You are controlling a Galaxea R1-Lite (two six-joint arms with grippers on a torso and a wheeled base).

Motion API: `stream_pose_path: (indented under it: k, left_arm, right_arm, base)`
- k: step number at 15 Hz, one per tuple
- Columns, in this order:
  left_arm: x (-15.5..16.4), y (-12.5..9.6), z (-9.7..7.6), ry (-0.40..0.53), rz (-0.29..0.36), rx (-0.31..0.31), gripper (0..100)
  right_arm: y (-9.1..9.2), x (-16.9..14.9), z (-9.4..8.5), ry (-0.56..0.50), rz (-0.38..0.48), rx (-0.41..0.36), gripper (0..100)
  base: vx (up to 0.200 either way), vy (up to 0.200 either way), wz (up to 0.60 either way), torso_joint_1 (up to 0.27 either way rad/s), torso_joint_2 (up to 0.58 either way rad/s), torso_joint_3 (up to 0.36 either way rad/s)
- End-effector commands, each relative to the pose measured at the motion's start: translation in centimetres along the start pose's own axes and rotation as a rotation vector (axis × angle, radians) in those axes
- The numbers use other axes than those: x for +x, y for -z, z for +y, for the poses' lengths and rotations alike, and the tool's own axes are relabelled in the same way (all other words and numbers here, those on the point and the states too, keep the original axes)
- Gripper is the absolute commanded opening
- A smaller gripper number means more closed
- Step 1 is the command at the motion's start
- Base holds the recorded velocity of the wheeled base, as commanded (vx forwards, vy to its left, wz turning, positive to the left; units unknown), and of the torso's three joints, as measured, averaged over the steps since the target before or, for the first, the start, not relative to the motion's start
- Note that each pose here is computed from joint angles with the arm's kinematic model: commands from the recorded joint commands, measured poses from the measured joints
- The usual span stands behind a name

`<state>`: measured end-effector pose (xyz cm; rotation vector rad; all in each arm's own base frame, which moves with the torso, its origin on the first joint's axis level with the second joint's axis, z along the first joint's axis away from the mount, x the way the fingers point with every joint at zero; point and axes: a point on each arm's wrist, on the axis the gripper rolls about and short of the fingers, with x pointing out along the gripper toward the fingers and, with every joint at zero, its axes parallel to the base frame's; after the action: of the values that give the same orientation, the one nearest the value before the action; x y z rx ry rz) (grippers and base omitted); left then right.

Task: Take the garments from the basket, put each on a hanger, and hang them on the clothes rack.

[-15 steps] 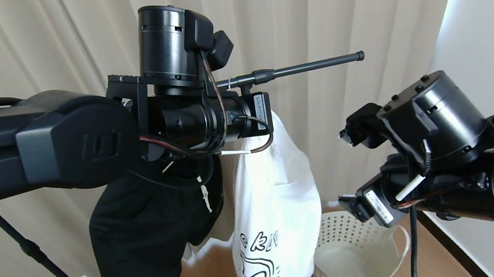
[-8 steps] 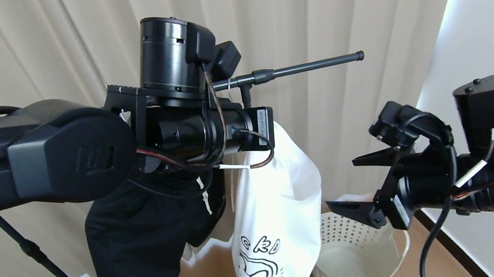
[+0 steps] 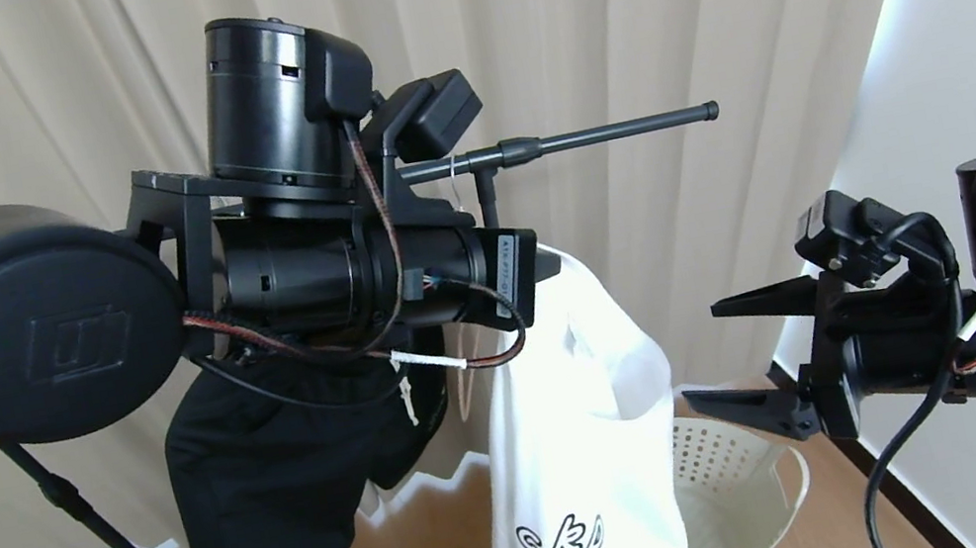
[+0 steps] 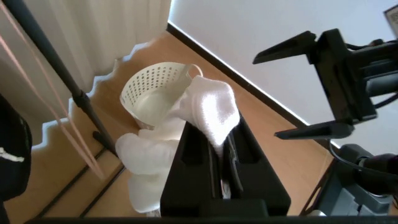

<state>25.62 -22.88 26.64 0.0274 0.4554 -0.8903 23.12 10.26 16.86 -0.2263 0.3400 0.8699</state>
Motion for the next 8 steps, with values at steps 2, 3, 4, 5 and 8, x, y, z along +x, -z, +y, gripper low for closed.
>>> stream_pose_path:
  k: [2, 3, 4, 5, 8]
  left_arm:
    - [-0.6, -0.3, -0.2, 0.009, -0.013, 0.004, 0]
    - [-0.7, -0.3, -0.2, 0.009, -0.015, 0.004, 0]
    - [-0.7, -0.3, -0.2, 0.009, -0.016, 0.005, 0]
    - [-0.8, -0.2, -0.6, 0.017, -0.015, 0.008, 0]
    - [-1.1, 0.1, -0.7, 0.024, -0.007, 0.007, 0]
  right_arm:
    - [0.9, 2.1, -0.9, 0.0, 0.003, 0.005, 100]
    - [1.2, 2.7, -1.6, 0.001, -0.003, 0.006, 100]
    - [1.1, 2.7, -1.6, 0.001, -0.006, 0.004, 100]
    - [0.6, 4.3, -3.0, -0.049, -0.046, -0.038, 100]
    - [-0.1, 5.8, -4.2, -0.155, -0.1, -0.09, 100]
  base:
    - [0.0, 0.0, 0.0, 0.0, 0.0, 0.0]
    - [0.0, 0.0, 0.0, 0.0, 0.0, 0.0]
    - [0.0, 0.0, 0.0, 0.0, 0.0, 0.0]
    - [0.0, 0.0, 0.0, 0.0, 0.0, 0.0]
    - [0.0, 0.0, 0.0, 0.0, 0.0, 0.0]
